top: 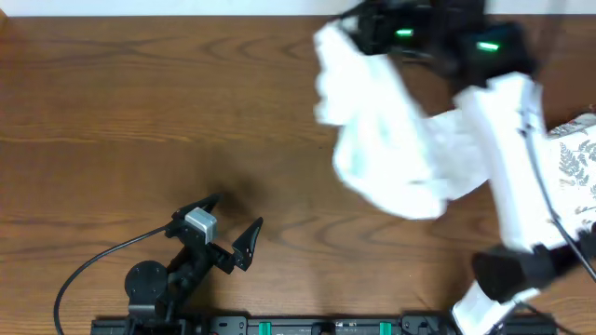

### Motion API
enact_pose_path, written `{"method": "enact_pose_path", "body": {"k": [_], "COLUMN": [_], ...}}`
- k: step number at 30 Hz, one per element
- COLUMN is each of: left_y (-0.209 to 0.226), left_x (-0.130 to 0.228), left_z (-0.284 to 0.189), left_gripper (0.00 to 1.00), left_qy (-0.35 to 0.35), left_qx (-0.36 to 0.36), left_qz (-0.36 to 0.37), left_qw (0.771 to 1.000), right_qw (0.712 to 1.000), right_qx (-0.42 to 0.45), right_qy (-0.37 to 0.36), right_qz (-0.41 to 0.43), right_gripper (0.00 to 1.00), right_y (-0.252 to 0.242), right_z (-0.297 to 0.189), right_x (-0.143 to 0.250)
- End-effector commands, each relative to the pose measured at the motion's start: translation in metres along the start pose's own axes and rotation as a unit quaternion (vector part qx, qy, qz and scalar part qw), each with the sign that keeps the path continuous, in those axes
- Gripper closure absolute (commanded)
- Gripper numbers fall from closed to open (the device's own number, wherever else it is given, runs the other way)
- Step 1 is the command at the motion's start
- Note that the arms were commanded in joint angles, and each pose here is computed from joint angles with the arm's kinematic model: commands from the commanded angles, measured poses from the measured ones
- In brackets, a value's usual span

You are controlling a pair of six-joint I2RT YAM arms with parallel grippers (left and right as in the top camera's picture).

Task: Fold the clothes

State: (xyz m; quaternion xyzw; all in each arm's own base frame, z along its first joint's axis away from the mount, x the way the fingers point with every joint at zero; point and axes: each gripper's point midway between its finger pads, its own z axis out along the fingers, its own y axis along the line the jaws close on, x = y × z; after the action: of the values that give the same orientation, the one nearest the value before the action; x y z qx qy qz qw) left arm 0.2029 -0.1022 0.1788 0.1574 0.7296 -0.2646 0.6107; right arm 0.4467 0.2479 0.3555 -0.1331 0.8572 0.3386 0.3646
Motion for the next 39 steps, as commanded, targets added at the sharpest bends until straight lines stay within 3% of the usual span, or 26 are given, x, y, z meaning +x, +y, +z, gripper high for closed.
{"method": "enact_pose_path", "body": {"k": [1, 5, 9, 16, 25, 31, 36, 38, 39], "left_y": [-0.002, -0.001, -0.001, 0.000, 0.005, 0.006, 0.006, 0.006, 0.006], "left_x": [0.003, 0.006, 0.007, 0.010, 0.024, 0.029, 0.028, 0.028, 0.027], "left_z": [0.000, 0.000, 0.000, 0.002, 0.007, 0.008, 0.008, 0.008, 0.008], "left_gripper": [0.02, 0.02, 0.02, 0.02, 0.02, 0.02, 0.02, 0.02, 0.02], "left_qy": [0.003, 0.010, 0.011, 0.021, 0.054, 0.064, 0.063, 0.062, 0.061], "left_qx": [0.005, 0.004, 0.004, 0.003, -0.002, -0.003, -0.003, -0.003, -0.003], "left_qz": [-0.001, -0.006, -0.007, -0.018, -0.046, -0.052, -0.052, -0.051, -0.051], "left_qw": [1.000, 1.000, 1.000, 1.000, 0.997, 0.997, 0.997, 0.997, 0.997], "right_qw": [0.997, 0.997, 0.986, 0.957, 0.934, 0.936, 0.942, 0.944, 0.944], "right_qx": [-0.052, 0.058, 0.153, 0.236, 0.162, 0.163, 0.166, 0.166, 0.165], "right_qy": [0.025, 0.026, 0.056, 0.166, 0.315, 0.306, 0.288, 0.280, 0.279], "right_qz": [-0.046, -0.039, -0.020, 0.028, -0.050, -0.053, -0.057, -0.058, -0.059], "right_gripper": [0.12, 0.01, 0.01, 0.05, 0.18, 0.23, 0.27, 0.34, 0.43], "right_y": [0.036, -0.007, -0.053, -0.103, -0.114, -0.147, -0.164, -0.168, -0.169], "right_z": [0.030, 0.036, 0.019, -0.004, 0.038, 0.070, 0.082, 0.085, 0.086], "right_x": [0.017, 0.020, 0.034, 0.092, 0.205, 0.254, 0.272, 0.277, 0.279]}}
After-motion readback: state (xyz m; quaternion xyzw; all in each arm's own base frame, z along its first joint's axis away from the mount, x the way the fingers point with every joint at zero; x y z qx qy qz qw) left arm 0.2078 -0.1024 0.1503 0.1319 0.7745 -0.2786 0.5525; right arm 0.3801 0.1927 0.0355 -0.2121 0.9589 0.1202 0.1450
